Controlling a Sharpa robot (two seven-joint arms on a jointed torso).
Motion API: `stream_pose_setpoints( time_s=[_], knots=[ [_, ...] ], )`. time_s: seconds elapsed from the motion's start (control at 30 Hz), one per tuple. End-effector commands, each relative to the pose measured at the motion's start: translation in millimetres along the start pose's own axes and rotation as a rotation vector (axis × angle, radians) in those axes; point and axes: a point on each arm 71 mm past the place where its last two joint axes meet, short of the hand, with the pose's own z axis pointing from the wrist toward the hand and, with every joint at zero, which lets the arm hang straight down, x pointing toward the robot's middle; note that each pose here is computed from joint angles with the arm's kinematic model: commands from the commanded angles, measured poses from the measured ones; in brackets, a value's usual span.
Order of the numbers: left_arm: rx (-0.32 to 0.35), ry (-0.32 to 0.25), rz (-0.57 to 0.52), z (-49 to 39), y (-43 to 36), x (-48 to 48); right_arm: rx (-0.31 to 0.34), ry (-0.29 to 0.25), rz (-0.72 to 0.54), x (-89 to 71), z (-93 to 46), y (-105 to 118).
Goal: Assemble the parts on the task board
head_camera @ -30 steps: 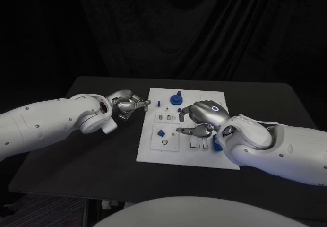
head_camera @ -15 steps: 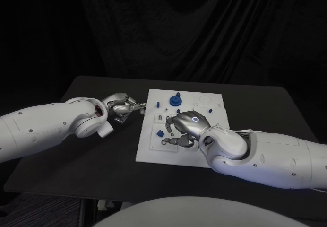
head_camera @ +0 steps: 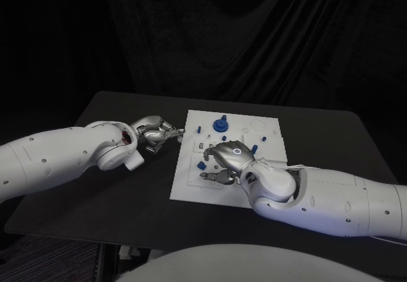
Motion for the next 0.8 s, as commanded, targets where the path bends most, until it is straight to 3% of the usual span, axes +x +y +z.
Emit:
stream_pose_setpoints(
  time_s=[0.03,0.43,0.8],
  knots=[
    [0.001,0.008,-0.011,0.9,-0.2,2.0,0.041,-0.02,-0.012,0.4,2.6,-1.4],
    [-0.004,0.014,-0.01,3.9,-1.2,3.6,0.056,-0.026,-0.024,7.6,18.2,-0.2],
    [-0.005,0.02,-0.008,6.3,-1.6,4.5,0.064,0.007,-0.02,16.6,23.2,1.1]
  ],
)
